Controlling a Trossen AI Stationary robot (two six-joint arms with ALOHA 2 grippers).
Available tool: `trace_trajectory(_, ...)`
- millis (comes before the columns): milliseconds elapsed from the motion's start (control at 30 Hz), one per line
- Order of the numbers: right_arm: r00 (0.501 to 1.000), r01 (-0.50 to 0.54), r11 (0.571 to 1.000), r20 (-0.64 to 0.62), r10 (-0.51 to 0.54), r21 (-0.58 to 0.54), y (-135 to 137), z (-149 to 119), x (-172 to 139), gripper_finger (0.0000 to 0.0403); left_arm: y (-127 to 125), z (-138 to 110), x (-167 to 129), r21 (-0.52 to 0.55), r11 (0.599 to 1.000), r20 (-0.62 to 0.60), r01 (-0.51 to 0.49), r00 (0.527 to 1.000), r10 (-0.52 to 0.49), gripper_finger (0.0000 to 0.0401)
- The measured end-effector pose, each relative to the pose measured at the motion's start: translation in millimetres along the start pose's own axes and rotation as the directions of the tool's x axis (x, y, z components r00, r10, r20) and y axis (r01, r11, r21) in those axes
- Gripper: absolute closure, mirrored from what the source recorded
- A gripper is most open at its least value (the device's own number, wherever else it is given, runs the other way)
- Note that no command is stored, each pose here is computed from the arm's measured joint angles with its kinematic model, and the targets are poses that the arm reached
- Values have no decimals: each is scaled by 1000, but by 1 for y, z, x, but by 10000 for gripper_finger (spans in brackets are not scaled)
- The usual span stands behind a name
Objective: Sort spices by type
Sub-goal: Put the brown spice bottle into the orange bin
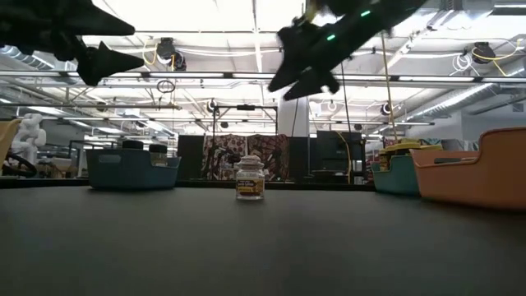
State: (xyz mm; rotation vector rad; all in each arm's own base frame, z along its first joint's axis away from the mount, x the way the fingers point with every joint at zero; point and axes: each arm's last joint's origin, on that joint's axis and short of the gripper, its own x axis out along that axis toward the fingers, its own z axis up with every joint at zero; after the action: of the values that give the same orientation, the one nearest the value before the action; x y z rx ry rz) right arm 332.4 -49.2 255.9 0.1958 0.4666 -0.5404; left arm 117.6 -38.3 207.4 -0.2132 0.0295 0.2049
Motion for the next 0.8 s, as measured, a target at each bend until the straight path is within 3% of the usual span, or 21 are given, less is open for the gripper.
trace_trajectory(233,992,19,1000,-126,-19,0,-42,34,73,140,-2,-5,4,20,1000,-37,0,999,0,60)
trace_trajectory(400,981,51,999,-188,-50,2,-56,33,112,140,-3,-8,6,28,1000,-53,-4,999,5,60)
trace_trajectory(600,969,35,997,-243,-50,-66,-62,17,137,140,-3,-9,7,-15,1000,-64,-2,998,1,60)
trace_trajectory(800,963,61,996,-260,-75,-62,-74,11,145,140,-4,-9,7,-14,1000,-64,-1,998,0,60)
